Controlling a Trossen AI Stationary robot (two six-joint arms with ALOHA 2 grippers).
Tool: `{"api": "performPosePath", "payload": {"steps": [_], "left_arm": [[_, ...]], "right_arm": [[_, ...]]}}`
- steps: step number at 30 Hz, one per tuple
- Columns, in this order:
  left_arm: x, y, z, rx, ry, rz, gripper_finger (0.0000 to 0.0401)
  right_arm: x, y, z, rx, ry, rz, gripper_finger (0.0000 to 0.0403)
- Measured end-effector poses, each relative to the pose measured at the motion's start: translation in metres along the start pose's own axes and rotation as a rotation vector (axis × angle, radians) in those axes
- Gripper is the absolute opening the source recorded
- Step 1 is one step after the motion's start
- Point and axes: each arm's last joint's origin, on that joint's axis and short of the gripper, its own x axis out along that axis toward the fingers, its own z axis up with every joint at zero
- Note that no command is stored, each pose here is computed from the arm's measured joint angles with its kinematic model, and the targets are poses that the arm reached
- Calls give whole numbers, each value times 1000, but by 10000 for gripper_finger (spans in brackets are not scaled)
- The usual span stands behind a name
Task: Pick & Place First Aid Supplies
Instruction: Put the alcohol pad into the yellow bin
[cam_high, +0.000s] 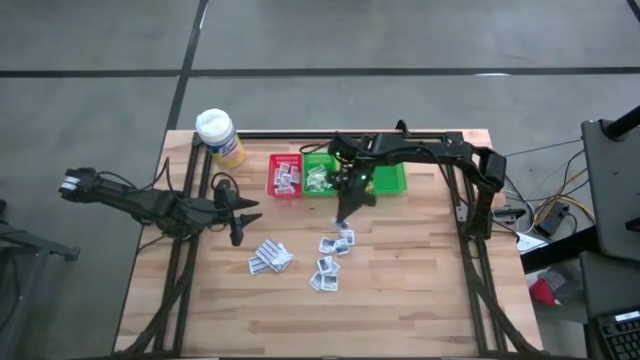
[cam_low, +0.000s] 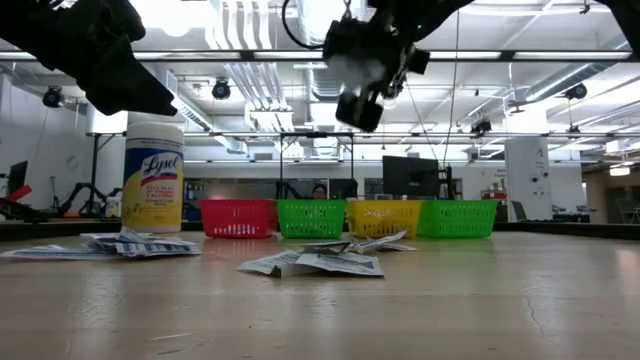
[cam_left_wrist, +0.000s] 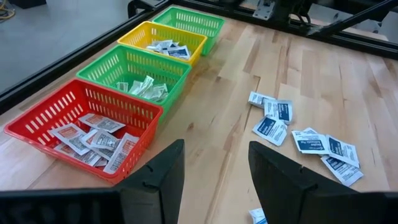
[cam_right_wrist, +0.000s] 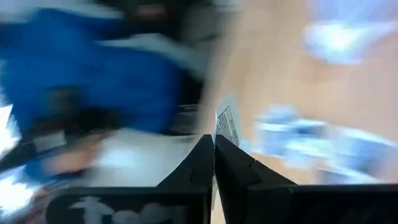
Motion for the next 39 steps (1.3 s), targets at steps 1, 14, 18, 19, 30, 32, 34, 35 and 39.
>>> {"api": "performPosePath", "payload": {"steps": [1,14,18,19,30,32,34,35,39], "left_arm": [[0,0,0,0,0,0,172],[2,-1,-1,20,10,4,172],[2,-1,-1,39,10,4,172],[2,-1,-1,42,10,4,172],[2,-1,-1,44,10,4,172],[2,-1,-1,45,10,4,172],[2,-1,-1,45,10,4,172],[2,-1,-1,45,10,4,172],[2,-1,-1,45,10,4,172]], "right_arm": [[-1,-1,2,-4,-5,-106,8],[-39,2,26,-219,78,-1258,8],[-53,0,28,-254,135,-1467,8],[-57,-1,28,-258,146,-1484,8],[-87,-30,10,-128,119,-1341,8],[-86,-34,7,-109,117,-1315,8],[-86,-36,5,-103,126,-1309,8],[-85,-37,3,-99,131,-1304,9],[-80,-43,-4,-85,142,-1225,9]]}}
